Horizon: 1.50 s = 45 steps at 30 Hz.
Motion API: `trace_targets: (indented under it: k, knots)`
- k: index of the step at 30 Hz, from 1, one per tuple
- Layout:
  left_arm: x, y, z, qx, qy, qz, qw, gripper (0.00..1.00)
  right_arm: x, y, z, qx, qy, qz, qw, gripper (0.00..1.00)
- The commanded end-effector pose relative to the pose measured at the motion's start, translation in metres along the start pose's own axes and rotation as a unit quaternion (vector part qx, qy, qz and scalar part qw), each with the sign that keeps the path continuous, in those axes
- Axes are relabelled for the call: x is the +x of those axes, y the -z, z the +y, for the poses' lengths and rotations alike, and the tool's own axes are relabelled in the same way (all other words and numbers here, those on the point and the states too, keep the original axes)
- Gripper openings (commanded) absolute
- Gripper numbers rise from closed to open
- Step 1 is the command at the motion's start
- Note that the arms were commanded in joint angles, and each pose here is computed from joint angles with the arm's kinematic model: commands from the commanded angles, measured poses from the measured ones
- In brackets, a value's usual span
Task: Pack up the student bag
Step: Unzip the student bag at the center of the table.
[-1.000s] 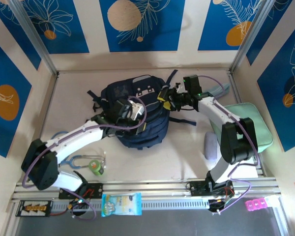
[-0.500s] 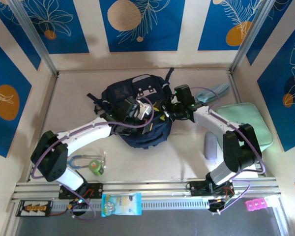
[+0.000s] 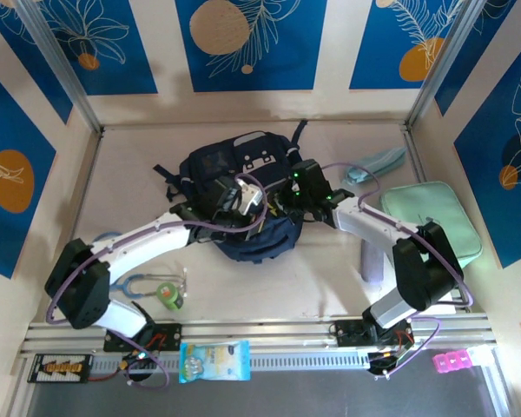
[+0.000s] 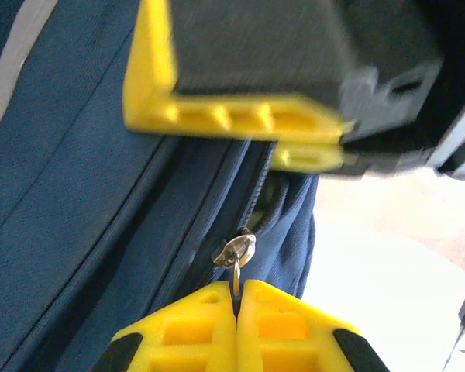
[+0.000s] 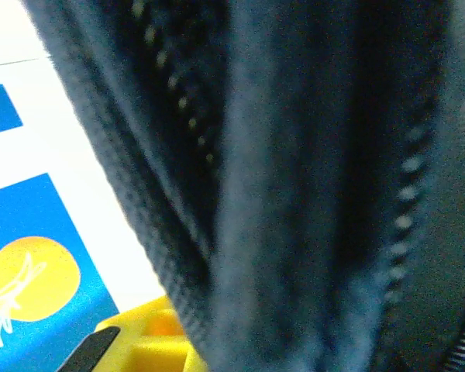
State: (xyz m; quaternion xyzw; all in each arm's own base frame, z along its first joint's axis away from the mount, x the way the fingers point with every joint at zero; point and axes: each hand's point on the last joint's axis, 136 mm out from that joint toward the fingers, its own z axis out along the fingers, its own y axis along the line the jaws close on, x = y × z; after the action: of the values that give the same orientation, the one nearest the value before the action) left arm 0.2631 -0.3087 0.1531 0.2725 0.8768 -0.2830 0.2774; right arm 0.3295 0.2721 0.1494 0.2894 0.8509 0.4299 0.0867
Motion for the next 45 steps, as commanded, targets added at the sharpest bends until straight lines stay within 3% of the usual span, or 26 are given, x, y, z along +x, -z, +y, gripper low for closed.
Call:
trace_targets:
  k: [1, 8, 16, 28, 37, 45]
  knots:
    - [0.013, 0.014, 0.011, -0.037, -0.042, 0.004, 0.998, 0.0, -0.016, 0.031, 0.034, -0.056, 0.026, -0.029, 0.998, 0.13]
    - [0.013, 0.035, 0.018, -0.047, -0.064, -0.011, 0.997, 0.0, -0.031, 0.059, 0.045, -0.086, 0.027, -0.035, 0.995, 0.13]
    - [0.032, 0.04, 0.037, -0.071, -0.045, 0.008, 0.996, 0.0, -0.038, 0.076, 0.059, -0.118, 0.031, -0.022, 0.992, 0.13]
    - [0.039, 0.057, 0.101, -0.135, -0.004, -0.023, 0.991, 0.0, -0.032, 0.084, 0.07, -0.135, 0.051, 0.023, 0.989, 0.13]
    - [0.011, 0.05, 0.138, -0.106, -0.031, -0.037, 0.993, 0.0, -0.024, 0.079, 0.065, -0.131, 0.069, 0.061, 0.987, 0.12]
    - [0.006, 0.036, 0.158, -0.059, -0.086, 0.006, 0.995, 0.0, -0.021, 0.085, 0.069, -0.143, 0.091, 0.081, 0.982, 0.1]
